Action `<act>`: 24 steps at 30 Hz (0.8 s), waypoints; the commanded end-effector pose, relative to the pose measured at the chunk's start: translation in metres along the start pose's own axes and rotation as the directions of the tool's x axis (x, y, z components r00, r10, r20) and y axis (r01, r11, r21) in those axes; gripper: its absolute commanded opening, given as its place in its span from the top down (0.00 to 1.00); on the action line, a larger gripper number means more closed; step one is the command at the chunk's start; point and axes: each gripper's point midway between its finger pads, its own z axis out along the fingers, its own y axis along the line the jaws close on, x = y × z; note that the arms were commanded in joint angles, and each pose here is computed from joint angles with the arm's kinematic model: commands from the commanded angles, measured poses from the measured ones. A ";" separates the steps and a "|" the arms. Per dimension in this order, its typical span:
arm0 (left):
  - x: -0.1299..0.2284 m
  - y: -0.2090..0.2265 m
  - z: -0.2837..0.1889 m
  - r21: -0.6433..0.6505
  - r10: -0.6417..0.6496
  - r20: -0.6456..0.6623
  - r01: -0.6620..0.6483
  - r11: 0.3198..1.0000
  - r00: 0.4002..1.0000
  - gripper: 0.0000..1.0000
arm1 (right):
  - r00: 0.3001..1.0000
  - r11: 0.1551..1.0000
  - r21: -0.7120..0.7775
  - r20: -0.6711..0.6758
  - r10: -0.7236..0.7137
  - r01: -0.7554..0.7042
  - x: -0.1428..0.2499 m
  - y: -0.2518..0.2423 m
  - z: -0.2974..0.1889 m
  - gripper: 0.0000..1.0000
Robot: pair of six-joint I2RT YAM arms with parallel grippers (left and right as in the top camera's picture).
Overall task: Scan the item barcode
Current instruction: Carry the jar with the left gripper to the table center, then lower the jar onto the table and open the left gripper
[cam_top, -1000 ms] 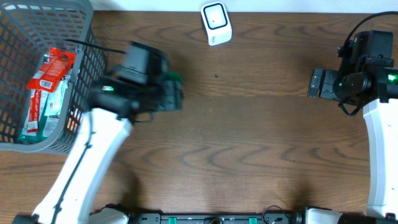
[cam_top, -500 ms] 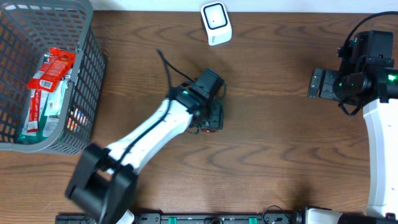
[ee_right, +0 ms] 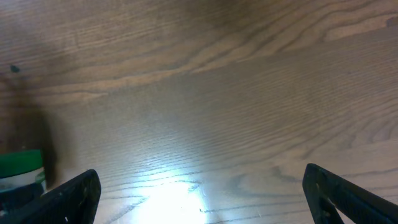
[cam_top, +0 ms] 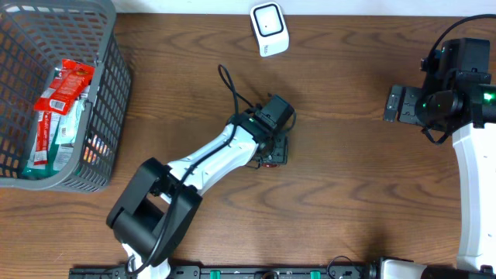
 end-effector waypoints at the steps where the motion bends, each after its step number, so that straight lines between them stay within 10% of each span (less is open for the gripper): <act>1: -0.001 0.000 0.006 -0.019 -0.004 0.009 0.004 1.000 1.000 0.44 | 1.000 1.000 0.008 0.015 0.017 -0.017 -0.004 -0.002 -0.003 0.01; 11: -0.001 0.004 0.015 -0.041 -0.004 0.004 0.004 0.999 1.000 0.14 | 1.000 1.000 0.008 0.015 0.017 -0.017 -0.004 -0.002 -0.003 0.01; 24: -0.016 0.000 0.009 -0.032 0.077 0.052 -0.075 0.997 0.996 0.06 | 1.000 1.000 0.008 0.015 0.016 -0.017 -0.004 -0.002 -0.003 0.01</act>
